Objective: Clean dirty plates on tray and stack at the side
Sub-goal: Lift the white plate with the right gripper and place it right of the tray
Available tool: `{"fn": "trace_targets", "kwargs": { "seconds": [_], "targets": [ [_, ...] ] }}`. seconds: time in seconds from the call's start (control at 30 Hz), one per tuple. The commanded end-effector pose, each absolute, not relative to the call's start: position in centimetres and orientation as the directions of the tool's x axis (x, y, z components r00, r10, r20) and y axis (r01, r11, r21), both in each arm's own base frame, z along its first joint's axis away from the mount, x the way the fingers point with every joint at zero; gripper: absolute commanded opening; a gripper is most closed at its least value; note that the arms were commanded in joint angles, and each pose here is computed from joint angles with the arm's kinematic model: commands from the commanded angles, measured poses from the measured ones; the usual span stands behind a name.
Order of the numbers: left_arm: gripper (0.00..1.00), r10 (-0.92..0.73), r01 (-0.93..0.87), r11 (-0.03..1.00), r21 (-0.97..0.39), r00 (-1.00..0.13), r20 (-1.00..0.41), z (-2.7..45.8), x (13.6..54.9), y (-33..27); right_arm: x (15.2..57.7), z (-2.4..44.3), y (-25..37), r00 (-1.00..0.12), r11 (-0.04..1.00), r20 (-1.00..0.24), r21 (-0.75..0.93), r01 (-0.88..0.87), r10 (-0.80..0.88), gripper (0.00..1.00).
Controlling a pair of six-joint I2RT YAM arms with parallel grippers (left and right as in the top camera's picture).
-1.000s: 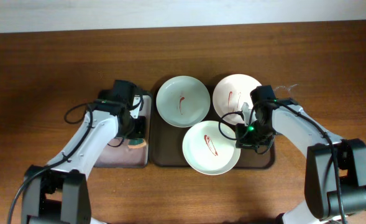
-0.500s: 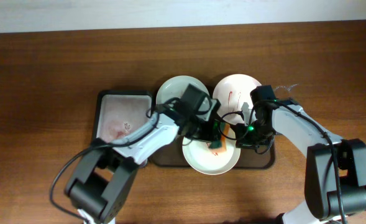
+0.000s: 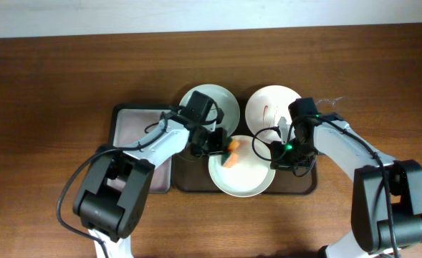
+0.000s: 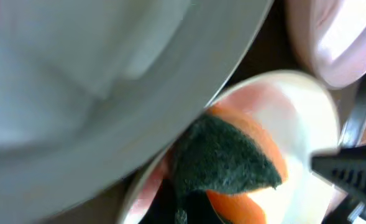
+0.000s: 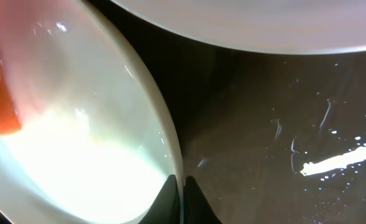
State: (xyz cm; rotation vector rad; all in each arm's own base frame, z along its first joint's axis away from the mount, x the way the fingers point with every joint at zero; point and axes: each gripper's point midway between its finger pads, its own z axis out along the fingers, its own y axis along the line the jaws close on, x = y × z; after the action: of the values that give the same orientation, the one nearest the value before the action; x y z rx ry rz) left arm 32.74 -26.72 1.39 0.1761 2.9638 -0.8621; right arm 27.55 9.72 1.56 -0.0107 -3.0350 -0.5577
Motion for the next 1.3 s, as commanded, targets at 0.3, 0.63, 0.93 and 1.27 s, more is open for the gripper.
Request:
{"fn": "trace_targets", "kwargs": {
  "seconds": [0.3,0.63,0.93,1.27],
  "targets": [
    [0.00,0.046,0.100,0.974,-0.206,-0.967,-0.250,9.4,34.0,-13.4,31.2,8.3,4.9,-0.984,0.998,-0.176,0.070,0.009,0.021,0.04],
    [0.00,-0.068,-0.055,0.997,-0.051,-0.952,-0.300,9.2,36.2,-6.7,33.1,20.5,-1.3,-0.842,0.832,-0.523,-0.520,0.191,-0.134,0.04],
    [0.00,-0.068,-0.057,0.997,-0.045,-0.951,-0.302,9.2,36.2,-6.6,32.8,25.6,2.2,-0.680,0.696,-0.686,-0.620,0.361,-0.259,0.04],
    [0.00,-0.068,-0.057,0.997,-0.046,-0.951,-0.301,9.2,36.2,-6.6,32.0,18.3,-10.7,-0.702,0.768,-0.568,-0.179,0.615,0.430,0.04]
  ]
}}
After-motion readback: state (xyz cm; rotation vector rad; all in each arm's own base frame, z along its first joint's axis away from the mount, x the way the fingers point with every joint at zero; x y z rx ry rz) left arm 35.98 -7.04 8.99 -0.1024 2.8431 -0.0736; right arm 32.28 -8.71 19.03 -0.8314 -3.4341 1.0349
